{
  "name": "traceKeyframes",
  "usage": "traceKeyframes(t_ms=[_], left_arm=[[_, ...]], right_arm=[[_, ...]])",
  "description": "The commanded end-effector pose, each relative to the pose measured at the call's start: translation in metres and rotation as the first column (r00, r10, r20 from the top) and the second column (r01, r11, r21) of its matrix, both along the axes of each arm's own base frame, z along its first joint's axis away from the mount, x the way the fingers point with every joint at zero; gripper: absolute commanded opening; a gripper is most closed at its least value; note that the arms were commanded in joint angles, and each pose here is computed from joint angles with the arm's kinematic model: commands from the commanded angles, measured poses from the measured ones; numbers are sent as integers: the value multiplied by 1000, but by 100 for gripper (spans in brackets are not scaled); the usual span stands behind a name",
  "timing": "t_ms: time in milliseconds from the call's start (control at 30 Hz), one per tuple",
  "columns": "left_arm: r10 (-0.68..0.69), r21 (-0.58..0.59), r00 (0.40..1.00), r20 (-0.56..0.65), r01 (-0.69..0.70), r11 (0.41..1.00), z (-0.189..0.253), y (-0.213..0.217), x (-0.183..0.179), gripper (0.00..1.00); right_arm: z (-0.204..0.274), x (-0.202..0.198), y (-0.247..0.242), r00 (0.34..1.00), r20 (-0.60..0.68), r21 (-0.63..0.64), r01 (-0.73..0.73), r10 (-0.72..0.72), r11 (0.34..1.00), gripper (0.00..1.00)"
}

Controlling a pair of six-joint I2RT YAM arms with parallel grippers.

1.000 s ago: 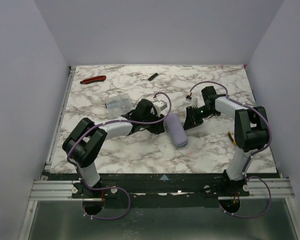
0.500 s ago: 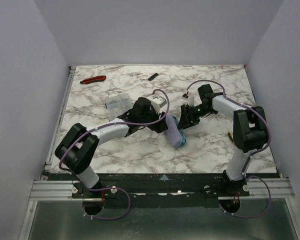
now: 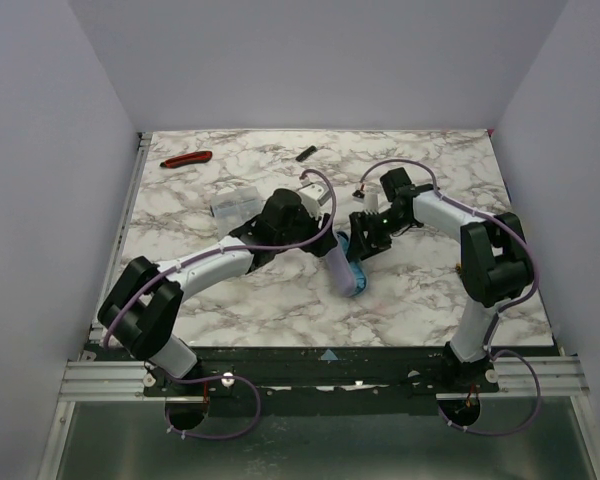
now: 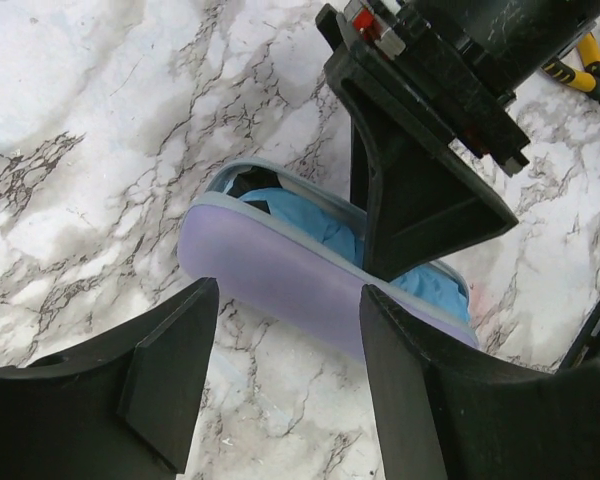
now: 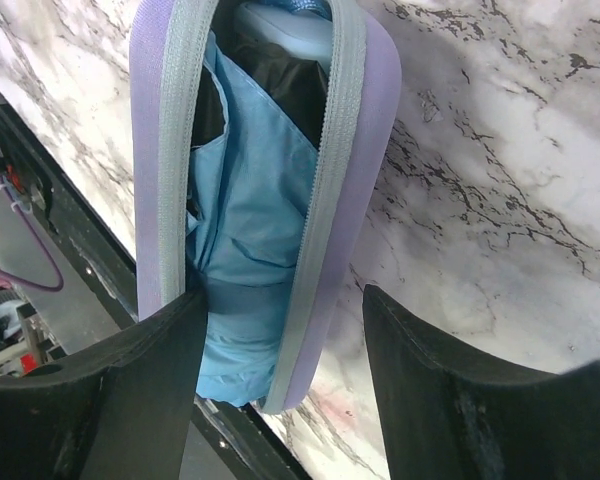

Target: Open the umbrella

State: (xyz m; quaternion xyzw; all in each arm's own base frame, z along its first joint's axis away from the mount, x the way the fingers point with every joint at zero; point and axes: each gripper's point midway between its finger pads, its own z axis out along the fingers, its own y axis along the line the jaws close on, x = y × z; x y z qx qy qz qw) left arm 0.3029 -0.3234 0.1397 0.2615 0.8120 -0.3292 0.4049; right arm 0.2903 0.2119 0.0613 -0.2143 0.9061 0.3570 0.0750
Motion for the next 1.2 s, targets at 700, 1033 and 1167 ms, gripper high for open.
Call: traceKeyframes(t_ms=[700, 1033, 1167], left_arm=[[88, 355, 996, 13, -87, 931, -64, 27, -9, 58], [70, 386, 997, -31, -53, 921, -86, 45, -30, 57], [86, 396, 994, -69, -52, 917, -97, 50, -31, 56]], right_arm=[[-9, -1, -7, 998, 0, -114, 57, -57, 992, 60], [-17, 15, -36, 997, 61, -187, 54, -43, 981, 58], [-5, 36, -51, 993, 104, -186, 71, -52, 980, 58]])
